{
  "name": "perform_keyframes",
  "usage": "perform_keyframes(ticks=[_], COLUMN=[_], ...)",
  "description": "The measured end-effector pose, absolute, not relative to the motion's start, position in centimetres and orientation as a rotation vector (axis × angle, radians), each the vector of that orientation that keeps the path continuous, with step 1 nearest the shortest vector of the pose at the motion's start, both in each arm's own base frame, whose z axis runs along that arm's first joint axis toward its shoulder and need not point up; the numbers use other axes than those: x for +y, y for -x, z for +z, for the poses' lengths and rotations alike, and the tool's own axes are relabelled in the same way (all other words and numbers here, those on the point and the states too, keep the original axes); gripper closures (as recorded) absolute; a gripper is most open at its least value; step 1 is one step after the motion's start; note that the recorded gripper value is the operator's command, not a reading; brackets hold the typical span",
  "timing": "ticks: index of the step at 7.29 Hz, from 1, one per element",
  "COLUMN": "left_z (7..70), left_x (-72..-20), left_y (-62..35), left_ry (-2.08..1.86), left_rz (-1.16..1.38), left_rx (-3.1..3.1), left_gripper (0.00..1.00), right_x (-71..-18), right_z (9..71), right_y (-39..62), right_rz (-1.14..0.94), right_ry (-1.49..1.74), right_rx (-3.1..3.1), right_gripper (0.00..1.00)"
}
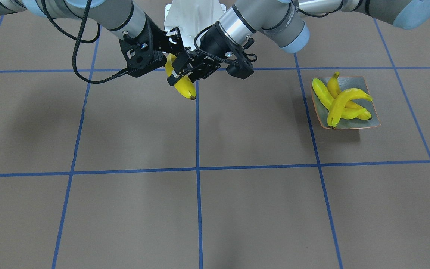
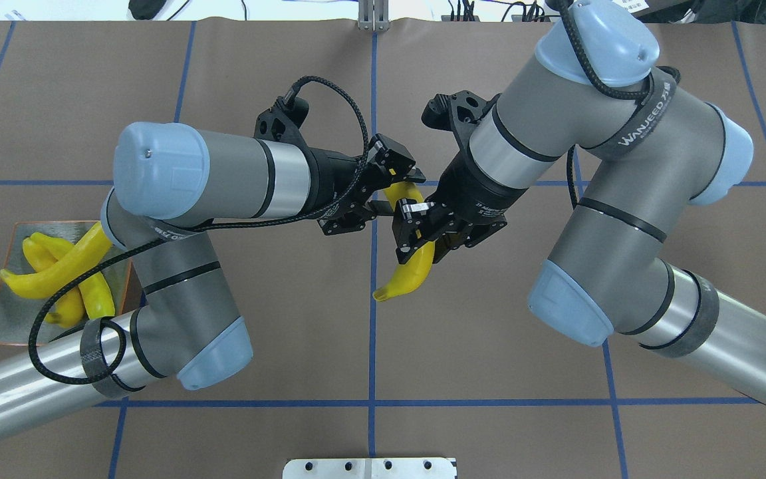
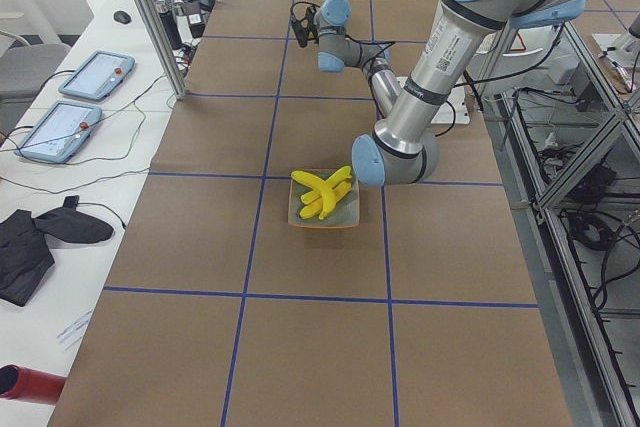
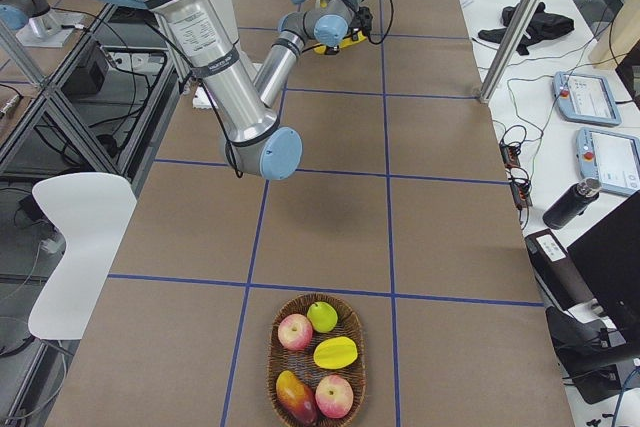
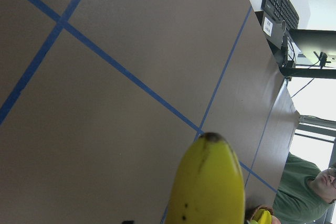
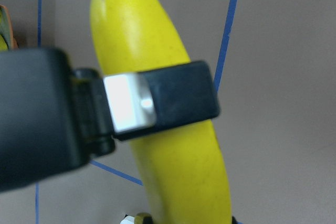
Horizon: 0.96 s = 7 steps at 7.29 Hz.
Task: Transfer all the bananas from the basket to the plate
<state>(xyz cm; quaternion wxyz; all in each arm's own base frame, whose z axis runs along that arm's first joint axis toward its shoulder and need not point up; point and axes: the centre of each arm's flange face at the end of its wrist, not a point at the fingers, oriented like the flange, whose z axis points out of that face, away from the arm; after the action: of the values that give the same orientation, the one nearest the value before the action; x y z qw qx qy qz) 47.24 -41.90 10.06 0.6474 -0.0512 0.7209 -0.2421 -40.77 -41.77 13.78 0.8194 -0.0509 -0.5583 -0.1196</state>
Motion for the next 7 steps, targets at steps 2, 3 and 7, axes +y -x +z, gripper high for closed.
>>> perform_keyframes(ticks=[2, 3, 7], left_z=[9.74, 9.73, 9.91], left_x=[-41.92, -41.92, -41.95], left_y=[-47.22, -47.23, -47.26], left_ry=[0.116, 0.116, 0.117], left_rz=[-0.550, -0.549, -0.551], left_rx=[1.643, 1.643, 1.639], left_gripper=[0.48, 0.61, 1.00], right_x=[-41.78, -41.77, -41.69], right_z=[13.88, 13.90, 13.80], right_y=[40.78, 40.77, 40.74], right_rz=[-0.254, -0.254, -0.259], right_ry=[0.110, 0.110, 0.114], right_rx=[-1.188, -1.188, -1.193], right_gripper=[1.00, 1.00, 0.00])
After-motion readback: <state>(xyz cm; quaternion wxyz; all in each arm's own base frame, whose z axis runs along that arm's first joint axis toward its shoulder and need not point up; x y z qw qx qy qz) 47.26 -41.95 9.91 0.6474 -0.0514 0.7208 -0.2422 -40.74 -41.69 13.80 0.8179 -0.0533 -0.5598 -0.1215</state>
